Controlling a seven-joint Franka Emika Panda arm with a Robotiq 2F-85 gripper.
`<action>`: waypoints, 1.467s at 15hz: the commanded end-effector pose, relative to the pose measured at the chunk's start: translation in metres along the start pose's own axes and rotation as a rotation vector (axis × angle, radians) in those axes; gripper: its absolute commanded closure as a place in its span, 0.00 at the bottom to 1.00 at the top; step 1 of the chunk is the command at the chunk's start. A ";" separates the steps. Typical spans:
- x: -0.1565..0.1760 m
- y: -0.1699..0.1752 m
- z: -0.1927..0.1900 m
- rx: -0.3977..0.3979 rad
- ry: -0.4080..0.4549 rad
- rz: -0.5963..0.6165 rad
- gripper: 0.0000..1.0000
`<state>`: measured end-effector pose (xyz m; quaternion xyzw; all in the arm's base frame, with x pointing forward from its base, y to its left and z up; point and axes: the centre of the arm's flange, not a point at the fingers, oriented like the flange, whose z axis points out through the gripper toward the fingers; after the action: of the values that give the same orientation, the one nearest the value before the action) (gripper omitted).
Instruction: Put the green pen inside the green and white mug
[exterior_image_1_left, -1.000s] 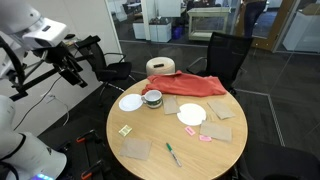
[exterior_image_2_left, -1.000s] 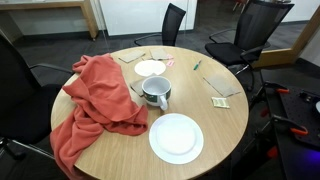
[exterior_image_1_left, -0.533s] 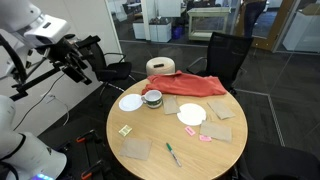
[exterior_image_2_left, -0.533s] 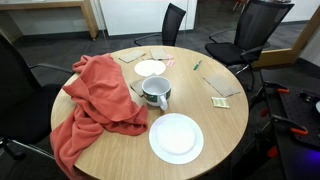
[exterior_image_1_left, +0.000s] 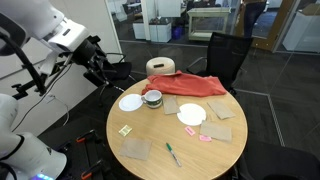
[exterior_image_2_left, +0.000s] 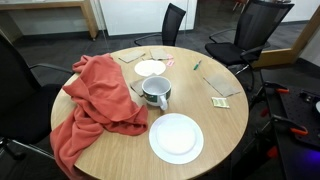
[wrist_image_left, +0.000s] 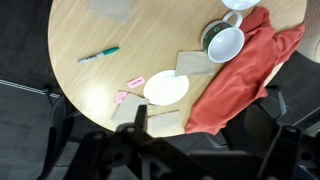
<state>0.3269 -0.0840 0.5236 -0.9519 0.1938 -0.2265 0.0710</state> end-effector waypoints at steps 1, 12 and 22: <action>0.040 0.012 0.033 -0.087 0.020 0.164 0.00; 0.087 0.068 0.138 -0.303 -0.011 0.689 0.00; 0.104 0.117 0.220 -0.413 -0.048 0.969 0.00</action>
<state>0.4553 -0.2088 0.3607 -0.7712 0.6279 -0.1039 -0.0144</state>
